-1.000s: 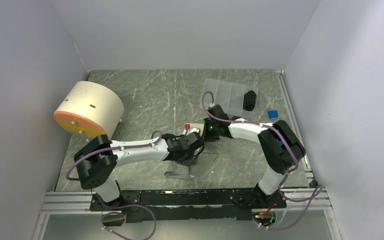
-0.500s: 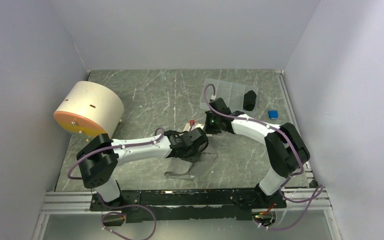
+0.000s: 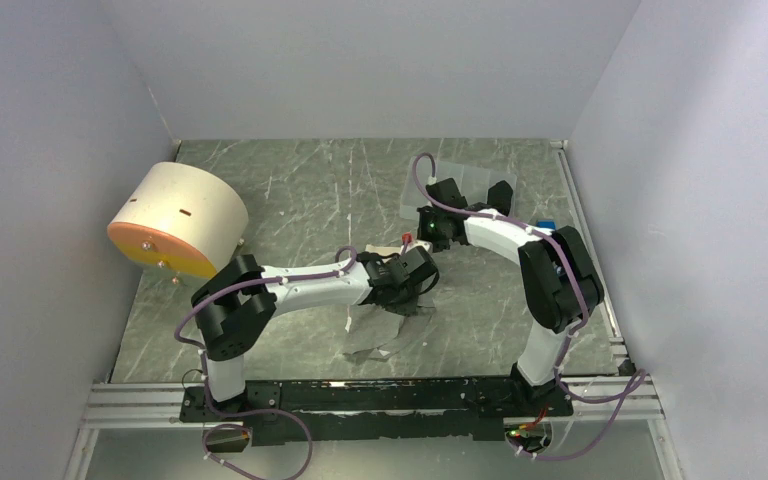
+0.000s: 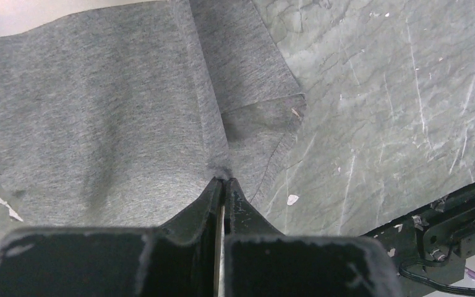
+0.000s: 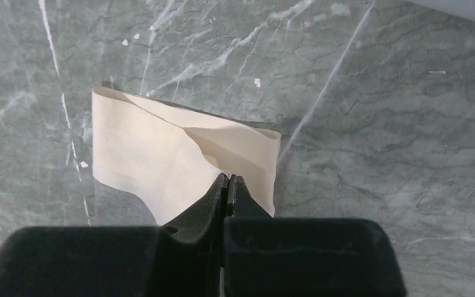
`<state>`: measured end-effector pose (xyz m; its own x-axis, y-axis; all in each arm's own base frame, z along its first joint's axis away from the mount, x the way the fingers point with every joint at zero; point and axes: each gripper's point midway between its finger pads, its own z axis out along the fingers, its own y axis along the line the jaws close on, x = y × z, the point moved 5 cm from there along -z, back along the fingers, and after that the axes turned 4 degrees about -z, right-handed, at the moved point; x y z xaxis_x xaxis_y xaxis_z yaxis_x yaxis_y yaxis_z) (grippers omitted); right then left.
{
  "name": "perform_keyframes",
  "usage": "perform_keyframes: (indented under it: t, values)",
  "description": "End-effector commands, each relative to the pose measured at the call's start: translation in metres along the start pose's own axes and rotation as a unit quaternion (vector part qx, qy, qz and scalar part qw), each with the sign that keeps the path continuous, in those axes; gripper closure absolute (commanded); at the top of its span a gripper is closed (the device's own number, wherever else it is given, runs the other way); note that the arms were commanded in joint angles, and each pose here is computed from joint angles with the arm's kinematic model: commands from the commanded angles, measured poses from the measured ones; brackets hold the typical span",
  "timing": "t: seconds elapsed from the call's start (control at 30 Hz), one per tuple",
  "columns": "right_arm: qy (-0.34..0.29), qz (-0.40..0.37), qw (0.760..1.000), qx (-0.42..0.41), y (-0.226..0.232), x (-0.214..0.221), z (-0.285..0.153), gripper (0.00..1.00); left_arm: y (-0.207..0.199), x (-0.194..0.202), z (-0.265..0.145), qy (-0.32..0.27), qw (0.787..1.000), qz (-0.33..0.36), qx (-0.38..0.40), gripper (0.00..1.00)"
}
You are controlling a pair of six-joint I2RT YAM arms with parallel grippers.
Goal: Roll the underwear
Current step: Fold the underwear at the center of the board.
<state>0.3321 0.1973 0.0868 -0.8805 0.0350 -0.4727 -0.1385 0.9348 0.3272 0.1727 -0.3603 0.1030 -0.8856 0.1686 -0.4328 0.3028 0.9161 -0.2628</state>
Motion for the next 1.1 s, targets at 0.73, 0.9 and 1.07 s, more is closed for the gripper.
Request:
perform_keyframes:
  t: [0.73,0.9,1.07]
  values:
    - [-0.011,-0.035,0.999,0.040,-0.022,-0.034,0.020,0.99,-0.027,-0.021,0.021,0.036,0.996,-0.002,0.077,0.95]
    - [0.005,-0.044,0.998,0.039,-0.023,-0.031,0.023,0.89,-0.028,-0.022,0.024,0.036,0.996,-0.006,0.087,0.94]
    - [-0.012,-0.052,0.998,0.020,-0.013,-0.039,0.005,0.70,-0.024,-0.028,0.013,0.022,0.996,-0.010,0.088,0.70]
